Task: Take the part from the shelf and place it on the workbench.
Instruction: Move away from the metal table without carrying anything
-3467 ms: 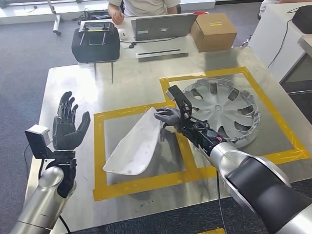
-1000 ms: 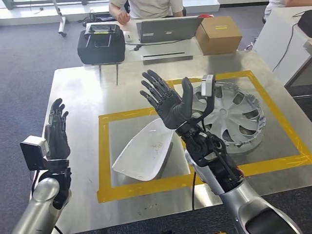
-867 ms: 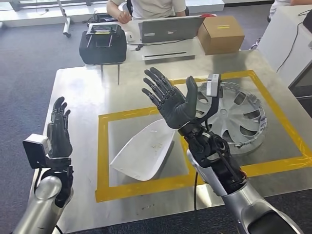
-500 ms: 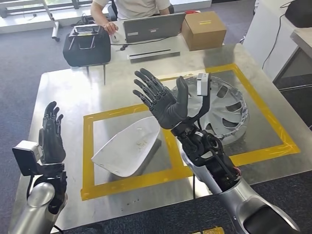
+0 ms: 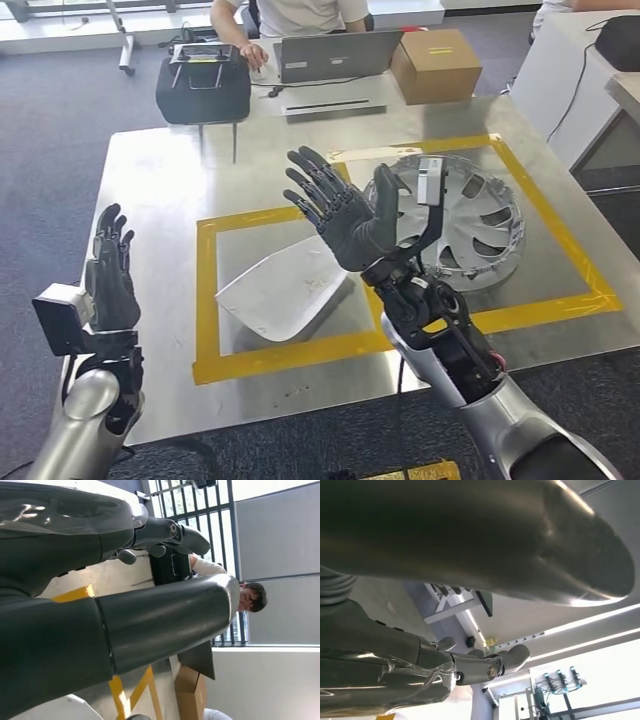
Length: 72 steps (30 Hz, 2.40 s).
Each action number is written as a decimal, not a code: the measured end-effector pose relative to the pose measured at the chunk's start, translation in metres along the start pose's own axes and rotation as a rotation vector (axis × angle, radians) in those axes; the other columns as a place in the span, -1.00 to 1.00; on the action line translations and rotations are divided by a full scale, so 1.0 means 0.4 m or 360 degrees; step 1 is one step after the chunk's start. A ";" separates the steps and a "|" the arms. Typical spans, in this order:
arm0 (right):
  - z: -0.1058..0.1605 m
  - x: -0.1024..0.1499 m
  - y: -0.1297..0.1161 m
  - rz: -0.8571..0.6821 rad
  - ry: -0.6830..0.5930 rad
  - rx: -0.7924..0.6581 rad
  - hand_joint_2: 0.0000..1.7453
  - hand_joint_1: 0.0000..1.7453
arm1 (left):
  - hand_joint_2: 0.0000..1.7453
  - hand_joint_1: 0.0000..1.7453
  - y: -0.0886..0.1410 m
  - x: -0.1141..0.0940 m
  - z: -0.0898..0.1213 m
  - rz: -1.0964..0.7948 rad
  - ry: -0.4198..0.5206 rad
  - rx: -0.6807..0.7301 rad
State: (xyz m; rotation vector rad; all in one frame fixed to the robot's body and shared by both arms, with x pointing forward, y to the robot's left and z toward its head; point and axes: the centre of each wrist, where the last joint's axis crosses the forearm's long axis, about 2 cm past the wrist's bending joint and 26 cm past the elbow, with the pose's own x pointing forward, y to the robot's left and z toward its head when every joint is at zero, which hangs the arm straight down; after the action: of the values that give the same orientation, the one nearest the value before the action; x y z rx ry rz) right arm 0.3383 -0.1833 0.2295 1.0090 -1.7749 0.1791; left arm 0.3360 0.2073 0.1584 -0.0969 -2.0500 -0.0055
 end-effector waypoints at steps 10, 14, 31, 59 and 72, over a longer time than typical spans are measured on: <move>-0.002 0.009 0.006 0.0005 -0.0020 0.0016 -1.00 -1.00 | -1.00 -1.00 -0.001 0.003 -0.001 0.0003 -0.0007 0.0000; -0.002 0.011 0.008 0.0005 -0.0020 0.0021 -1.00 -1.00 | -1.00 -1.00 -0.001 0.002 0.001 0.0003 -0.0005 0.0001; 0.003 0.014 0.013 0.0016 0.0003 0.0027 -1.00 -1.00 | -1.00 -1.00 -0.002 0.006 -0.002 0.0008 -0.0016 -0.0017; -0.001 0.024 0.018 0.0025 -0.0003 0.0055 -1.00 -1.00 | -1.00 -1.00 0.001 0.018 -0.016 0.0001 -0.0026 -0.0023; -0.002 0.024 0.019 0.0024 -0.0020 0.0080 -1.00 -1.00 | -1.00 -1.00 0.003 0.017 -0.015 -0.0005 -0.0027 -0.0009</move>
State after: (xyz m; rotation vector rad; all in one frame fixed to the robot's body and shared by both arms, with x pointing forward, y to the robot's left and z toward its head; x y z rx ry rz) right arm 0.3327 -0.1833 0.2401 1.0348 -1.7974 0.2279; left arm 0.3383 0.2088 0.1669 -0.0973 -2.0672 -0.0125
